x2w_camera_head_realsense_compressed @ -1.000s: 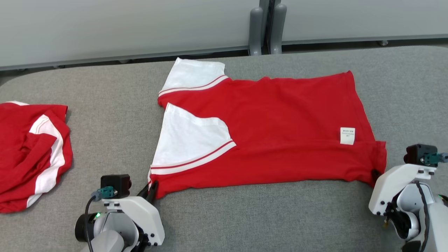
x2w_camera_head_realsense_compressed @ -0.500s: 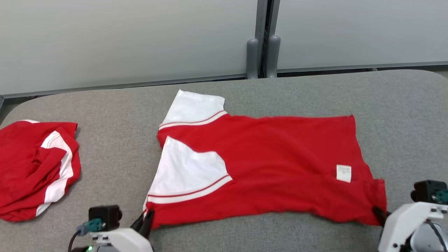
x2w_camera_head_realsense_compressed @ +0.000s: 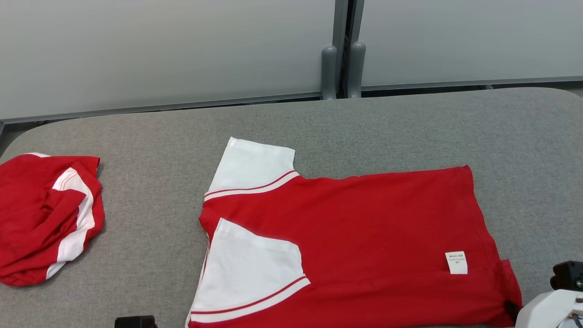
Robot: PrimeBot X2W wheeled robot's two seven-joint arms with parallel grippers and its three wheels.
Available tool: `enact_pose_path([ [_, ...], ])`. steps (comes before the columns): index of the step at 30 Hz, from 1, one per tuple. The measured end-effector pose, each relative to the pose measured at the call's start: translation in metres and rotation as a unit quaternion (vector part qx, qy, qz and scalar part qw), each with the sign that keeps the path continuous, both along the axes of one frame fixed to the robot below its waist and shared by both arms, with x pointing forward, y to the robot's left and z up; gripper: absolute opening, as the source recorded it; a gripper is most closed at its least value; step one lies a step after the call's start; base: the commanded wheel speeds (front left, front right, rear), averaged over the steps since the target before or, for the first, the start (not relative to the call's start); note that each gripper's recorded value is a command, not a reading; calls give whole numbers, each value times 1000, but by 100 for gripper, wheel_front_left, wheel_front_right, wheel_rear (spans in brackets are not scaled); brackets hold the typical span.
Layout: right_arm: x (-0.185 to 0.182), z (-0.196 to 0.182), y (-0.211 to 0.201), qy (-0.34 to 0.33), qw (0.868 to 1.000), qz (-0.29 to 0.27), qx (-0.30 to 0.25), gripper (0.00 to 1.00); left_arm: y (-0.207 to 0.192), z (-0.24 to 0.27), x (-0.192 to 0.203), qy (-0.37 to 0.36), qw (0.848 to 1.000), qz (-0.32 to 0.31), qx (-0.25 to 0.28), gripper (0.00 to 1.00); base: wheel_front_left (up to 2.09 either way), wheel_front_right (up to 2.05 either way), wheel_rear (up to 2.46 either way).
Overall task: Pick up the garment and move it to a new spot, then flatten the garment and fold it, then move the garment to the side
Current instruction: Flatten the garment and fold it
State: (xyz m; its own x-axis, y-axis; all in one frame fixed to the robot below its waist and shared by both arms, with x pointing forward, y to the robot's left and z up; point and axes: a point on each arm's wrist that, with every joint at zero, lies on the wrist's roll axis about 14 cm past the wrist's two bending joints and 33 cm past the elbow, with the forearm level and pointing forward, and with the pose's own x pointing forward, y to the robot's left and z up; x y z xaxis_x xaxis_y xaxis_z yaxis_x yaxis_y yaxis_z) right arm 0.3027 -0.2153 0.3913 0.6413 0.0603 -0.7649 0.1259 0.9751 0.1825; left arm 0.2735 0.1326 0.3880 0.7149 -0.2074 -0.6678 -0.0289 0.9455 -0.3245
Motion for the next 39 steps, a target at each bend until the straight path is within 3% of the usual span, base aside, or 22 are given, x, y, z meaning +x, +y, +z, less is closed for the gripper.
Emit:
enact_pose_path([
  [1,1,-1,0,1,1000,2,-5,92,-1,-2,-4,9,1000,0,-2,0,0,0,0],
  [2,1,-1,0,1,1000,3,-6,100,-4,-4,-8,18,1000,-6,-8,22,0,0,0],
  [3,1,-3,0,4,1000,4,-6,100,-6,-4,-9,18,1000,-8,-12,68,0,0,0],
  [4,1,-4,1,8,1000,9,-14,100,-6,-3,-8,12,1000,-7,-12,100,0,0,0],
  [11,21,12,4,-29,999,24,-37,100,-4,-8,0,10,1000,-24,14,100,0,0,0],
  [18,47,41,-2,-83,995,15,-50,100,26,14,37,-49,997,22,48,100,0,0,0],
  [27,113,61,12,-151,987,25,-42,100,22,55,142,-134,987,-33,84,100,0,0,0],
  [39,202,62,29,-205,977,46,-36,100,-16,35,264,-134,978,-119,102,100,0,0,0],
])
